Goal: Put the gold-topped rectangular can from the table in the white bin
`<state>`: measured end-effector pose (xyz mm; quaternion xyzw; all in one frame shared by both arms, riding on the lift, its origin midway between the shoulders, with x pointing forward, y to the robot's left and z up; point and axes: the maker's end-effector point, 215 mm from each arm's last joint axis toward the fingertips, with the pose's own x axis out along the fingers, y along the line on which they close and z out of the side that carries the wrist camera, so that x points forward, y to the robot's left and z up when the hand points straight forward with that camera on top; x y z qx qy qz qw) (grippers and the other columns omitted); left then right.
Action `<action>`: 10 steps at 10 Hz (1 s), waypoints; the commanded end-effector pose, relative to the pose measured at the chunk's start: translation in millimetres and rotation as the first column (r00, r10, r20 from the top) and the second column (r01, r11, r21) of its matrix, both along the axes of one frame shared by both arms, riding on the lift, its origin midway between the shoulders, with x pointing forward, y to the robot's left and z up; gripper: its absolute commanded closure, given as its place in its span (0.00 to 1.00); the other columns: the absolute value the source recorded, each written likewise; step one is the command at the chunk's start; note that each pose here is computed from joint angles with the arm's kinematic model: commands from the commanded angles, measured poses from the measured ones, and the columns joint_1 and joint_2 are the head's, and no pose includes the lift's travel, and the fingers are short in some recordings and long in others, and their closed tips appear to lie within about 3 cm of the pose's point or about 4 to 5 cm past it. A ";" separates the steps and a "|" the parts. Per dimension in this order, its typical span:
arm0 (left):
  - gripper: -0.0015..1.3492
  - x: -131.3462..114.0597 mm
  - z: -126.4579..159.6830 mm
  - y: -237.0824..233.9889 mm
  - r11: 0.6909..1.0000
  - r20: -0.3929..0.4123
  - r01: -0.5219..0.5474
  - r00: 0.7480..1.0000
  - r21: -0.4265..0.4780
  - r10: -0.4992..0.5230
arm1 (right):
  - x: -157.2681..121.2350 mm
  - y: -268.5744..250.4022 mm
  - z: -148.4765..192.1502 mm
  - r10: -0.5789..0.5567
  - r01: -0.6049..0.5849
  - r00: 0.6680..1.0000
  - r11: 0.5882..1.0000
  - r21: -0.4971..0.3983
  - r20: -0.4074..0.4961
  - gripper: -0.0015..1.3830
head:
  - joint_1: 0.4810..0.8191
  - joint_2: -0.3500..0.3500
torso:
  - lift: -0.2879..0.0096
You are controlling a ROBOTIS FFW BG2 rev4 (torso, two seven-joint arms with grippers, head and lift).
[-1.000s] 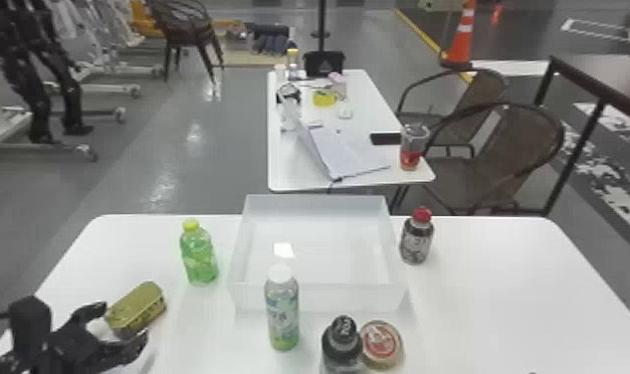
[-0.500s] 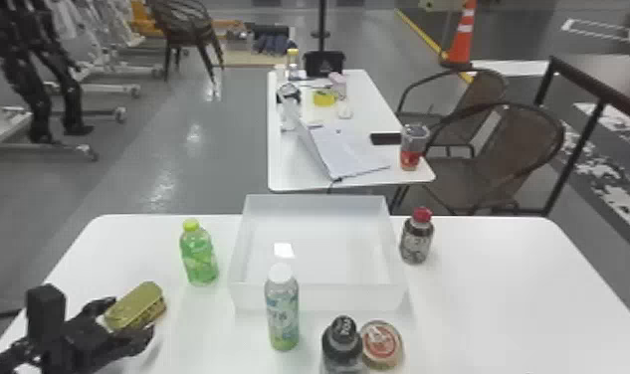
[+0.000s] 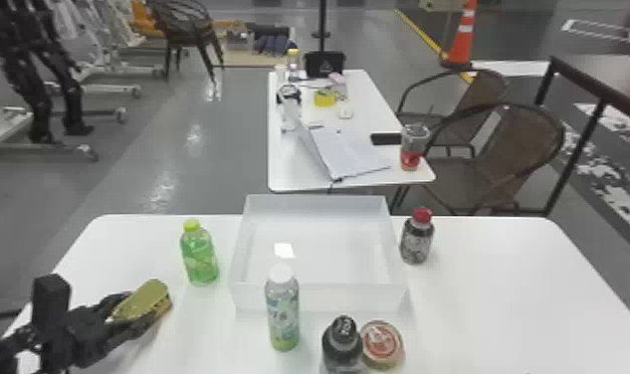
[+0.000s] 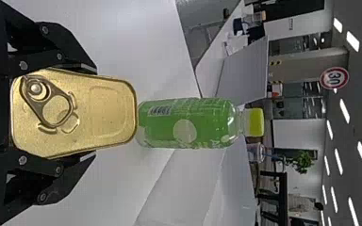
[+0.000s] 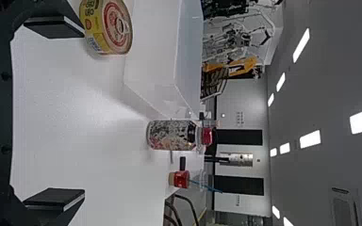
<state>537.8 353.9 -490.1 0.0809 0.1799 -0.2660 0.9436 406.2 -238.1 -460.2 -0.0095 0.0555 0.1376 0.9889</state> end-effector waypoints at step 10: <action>0.55 35.2 179.6 -53.3 0.993 0.198 0.012 0.980 0.118 -0.035 | 0.8 -0.2 -2.7 -0.005 0.005 1.000 1.000 0.015 -0.007 0.07 | 0.20 0.50 | 0.63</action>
